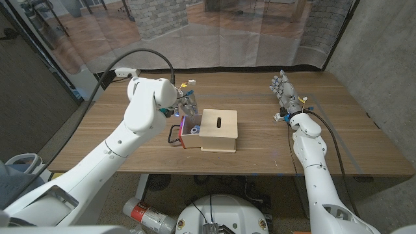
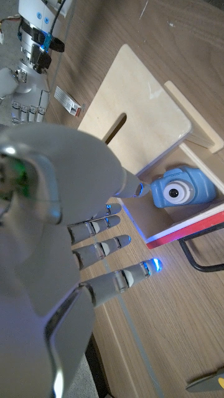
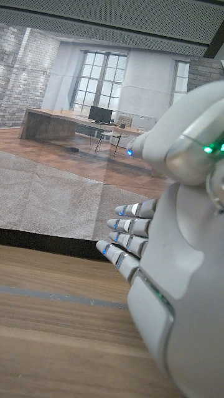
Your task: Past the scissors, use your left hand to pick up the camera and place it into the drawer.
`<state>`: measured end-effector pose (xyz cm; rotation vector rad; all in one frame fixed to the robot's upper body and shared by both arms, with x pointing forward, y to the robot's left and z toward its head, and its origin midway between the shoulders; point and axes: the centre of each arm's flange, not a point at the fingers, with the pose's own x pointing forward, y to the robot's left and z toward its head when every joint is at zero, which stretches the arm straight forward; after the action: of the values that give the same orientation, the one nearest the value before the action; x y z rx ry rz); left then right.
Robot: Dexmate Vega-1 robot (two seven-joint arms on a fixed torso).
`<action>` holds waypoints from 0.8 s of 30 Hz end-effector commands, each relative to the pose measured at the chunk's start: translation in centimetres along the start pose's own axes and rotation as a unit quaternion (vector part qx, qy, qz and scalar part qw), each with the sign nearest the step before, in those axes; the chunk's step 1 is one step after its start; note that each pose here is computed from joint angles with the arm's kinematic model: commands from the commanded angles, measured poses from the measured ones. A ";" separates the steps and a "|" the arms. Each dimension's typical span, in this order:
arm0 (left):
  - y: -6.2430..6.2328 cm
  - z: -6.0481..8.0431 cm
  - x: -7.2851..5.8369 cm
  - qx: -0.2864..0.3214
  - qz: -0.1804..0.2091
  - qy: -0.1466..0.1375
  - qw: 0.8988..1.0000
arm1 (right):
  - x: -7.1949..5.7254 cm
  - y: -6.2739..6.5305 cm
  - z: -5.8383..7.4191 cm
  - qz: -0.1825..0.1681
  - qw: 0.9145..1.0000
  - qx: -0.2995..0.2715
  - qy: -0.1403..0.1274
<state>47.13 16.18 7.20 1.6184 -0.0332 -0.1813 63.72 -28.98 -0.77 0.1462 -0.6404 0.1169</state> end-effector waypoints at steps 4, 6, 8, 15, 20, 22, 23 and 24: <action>0.7 -0.3 -0.3 -0.011 0.026 0.003 1.000 | -0.1 -0.4 -0.1 -0.003 1.000 0.001 0.002; 0.8 -0.2 -0.4 -0.011 0.028 0.002 1.000 | -0.1 -0.4 -0.1 -0.003 1.000 0.001 0.001; 0.9 -0.2 -0.6 -0.012 0.034 0.002 0.999 | -0.1 -0.4 -0.1 -0.003 1.000 0.001 0.001; 1.1 -0.8 -1.2 -0.027 0.051 0.003 0.998 | -0.2 -0.4 0.0 -0.002 1.000 0.001 0.001; 1.3 -0.9 -1.4 -0.029 0.055 0.003 0.998 | -0.2 -0.4 0.1 -0.002 1.000 0.000 0.000; 1.3 -0.9 -1.5 -0.028 0.055 0.004 0.998 | -0.2 -0.3 0.1 -0.001 1.000 0.000 0.000; 1.3 -0.9 -1.5 -0.029 0.055 0.003 0.998 | -0.2 -0.3 0.1 -0.001 1.000 0.000 0.000; 1.3 -0.9 -1.5 -0.028 0.054 0.003 0.998 | -0.2 -0.3 0.1 -0.001 1.000 0.000 0.000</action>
<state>46.26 16.87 8.35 1.5713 -0.0980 -0.1079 63.72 -29.34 -0.88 0.1490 -0.6388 0.1132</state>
